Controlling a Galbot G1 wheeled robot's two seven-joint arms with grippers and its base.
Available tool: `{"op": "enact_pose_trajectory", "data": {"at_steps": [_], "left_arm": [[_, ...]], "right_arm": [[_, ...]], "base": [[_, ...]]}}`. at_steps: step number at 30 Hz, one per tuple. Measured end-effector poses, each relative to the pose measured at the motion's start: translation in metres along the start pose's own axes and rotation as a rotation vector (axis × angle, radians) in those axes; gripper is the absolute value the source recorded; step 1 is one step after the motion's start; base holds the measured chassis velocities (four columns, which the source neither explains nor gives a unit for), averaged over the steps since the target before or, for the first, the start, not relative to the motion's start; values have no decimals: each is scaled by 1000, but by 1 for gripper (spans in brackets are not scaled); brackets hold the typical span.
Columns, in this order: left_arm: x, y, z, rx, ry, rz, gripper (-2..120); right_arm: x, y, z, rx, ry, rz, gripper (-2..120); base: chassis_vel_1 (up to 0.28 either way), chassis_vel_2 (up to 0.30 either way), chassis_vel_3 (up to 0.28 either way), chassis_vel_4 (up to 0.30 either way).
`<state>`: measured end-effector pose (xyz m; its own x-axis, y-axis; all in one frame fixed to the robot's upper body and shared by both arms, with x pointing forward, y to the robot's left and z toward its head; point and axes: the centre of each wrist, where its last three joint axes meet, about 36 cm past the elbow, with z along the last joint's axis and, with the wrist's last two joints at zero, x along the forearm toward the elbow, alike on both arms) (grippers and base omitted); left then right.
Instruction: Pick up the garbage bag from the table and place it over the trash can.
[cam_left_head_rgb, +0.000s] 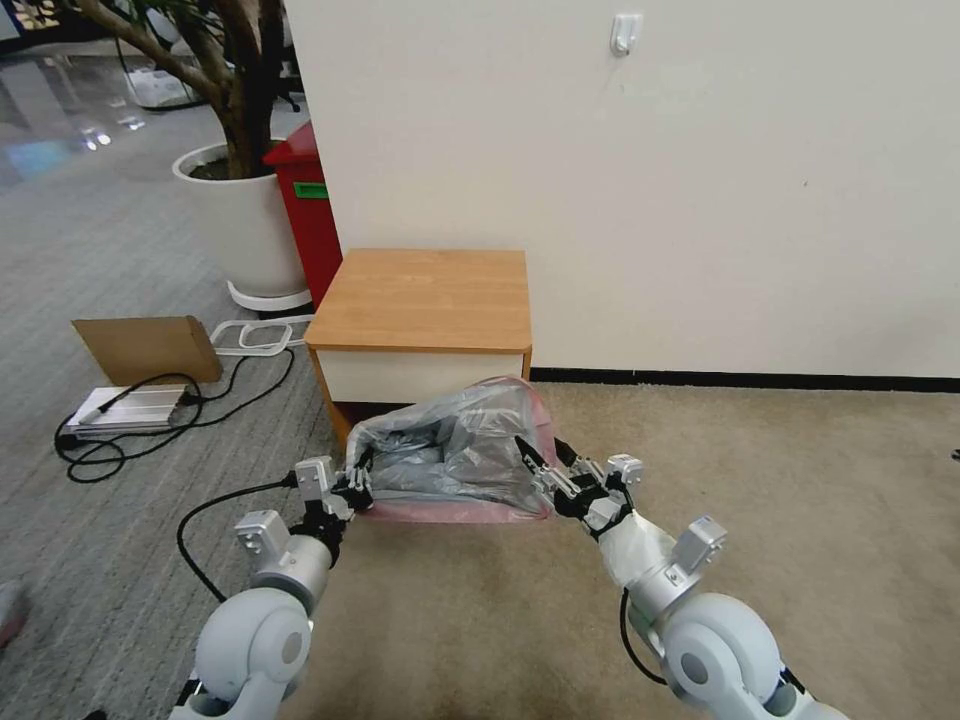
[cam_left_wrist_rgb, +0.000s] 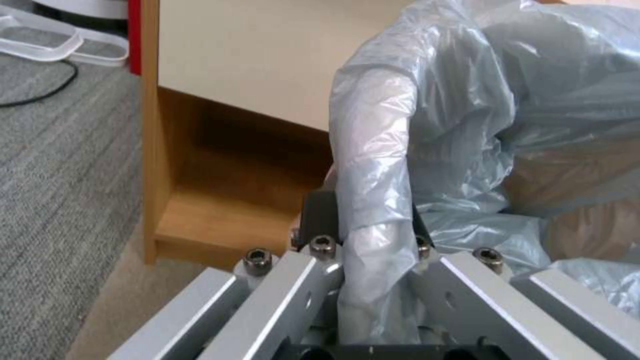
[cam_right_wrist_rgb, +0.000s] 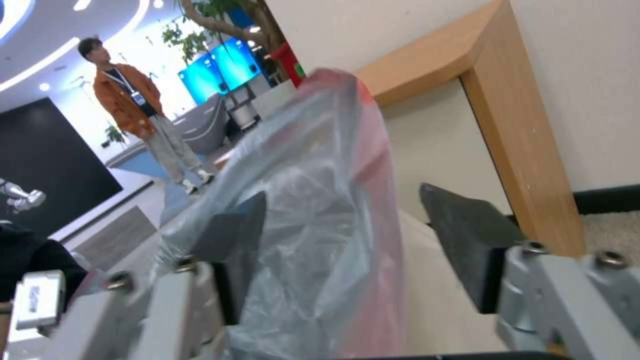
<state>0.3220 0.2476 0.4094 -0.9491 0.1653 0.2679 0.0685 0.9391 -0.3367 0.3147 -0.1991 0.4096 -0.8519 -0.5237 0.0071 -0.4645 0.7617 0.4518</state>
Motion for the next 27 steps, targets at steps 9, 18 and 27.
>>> {"op": "enact_pose_trajectory", "data": {"at_steps": [9, 18, 27], "left_arm": [[1, -1, 0, 5, -1, 0, 3], [3, -2, -3, 4, -9, 3, 3], [3, -3, 1, 10, -1, 3, 3]], "right_arm": [[-1, 0, 4, -7, 1, 5, 30], [-2, 0, 1, -2, -10, 2, 0], [-3, 2, 0, -8, -25, 2, 0]], "base": [[0, 0, 0, 0], [0, 0, 0, 0], [0, 0, 0, 0]]}}
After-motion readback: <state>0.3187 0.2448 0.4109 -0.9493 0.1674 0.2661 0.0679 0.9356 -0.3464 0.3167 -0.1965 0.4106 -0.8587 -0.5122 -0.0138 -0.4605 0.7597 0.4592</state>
